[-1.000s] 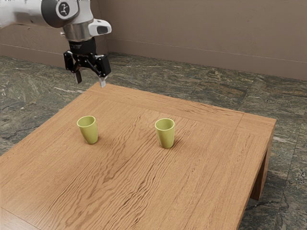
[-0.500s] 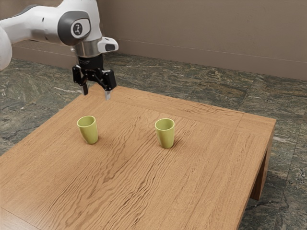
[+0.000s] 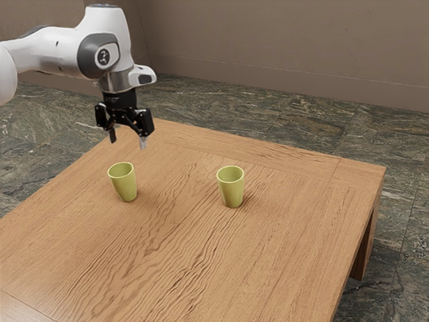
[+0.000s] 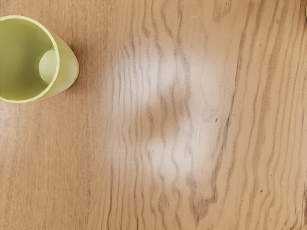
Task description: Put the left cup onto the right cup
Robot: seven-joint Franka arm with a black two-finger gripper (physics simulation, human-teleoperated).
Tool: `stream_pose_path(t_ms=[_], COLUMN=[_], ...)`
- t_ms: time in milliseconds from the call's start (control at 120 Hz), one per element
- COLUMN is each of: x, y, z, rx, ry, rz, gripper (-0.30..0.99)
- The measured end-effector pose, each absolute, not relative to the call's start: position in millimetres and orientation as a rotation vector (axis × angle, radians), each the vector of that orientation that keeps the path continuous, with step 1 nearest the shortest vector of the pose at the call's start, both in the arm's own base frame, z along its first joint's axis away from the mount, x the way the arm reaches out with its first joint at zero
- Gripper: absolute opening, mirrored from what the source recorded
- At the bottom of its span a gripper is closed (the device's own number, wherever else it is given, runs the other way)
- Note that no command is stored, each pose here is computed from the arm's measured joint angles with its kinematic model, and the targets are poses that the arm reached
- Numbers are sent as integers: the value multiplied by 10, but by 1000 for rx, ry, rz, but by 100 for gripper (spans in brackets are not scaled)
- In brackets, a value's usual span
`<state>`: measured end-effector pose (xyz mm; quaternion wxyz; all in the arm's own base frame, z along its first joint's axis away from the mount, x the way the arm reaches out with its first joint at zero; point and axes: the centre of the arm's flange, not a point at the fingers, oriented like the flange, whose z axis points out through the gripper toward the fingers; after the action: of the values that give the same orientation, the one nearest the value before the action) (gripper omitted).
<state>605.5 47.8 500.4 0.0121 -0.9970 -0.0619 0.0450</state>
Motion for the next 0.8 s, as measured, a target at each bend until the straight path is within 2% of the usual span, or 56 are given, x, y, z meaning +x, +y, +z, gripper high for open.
stream_pose_path(t_ms=[800], x=[6199], y=[979], z=[4475], rx=[-3099], ry=[-278], rz=[160], gripper=[69])
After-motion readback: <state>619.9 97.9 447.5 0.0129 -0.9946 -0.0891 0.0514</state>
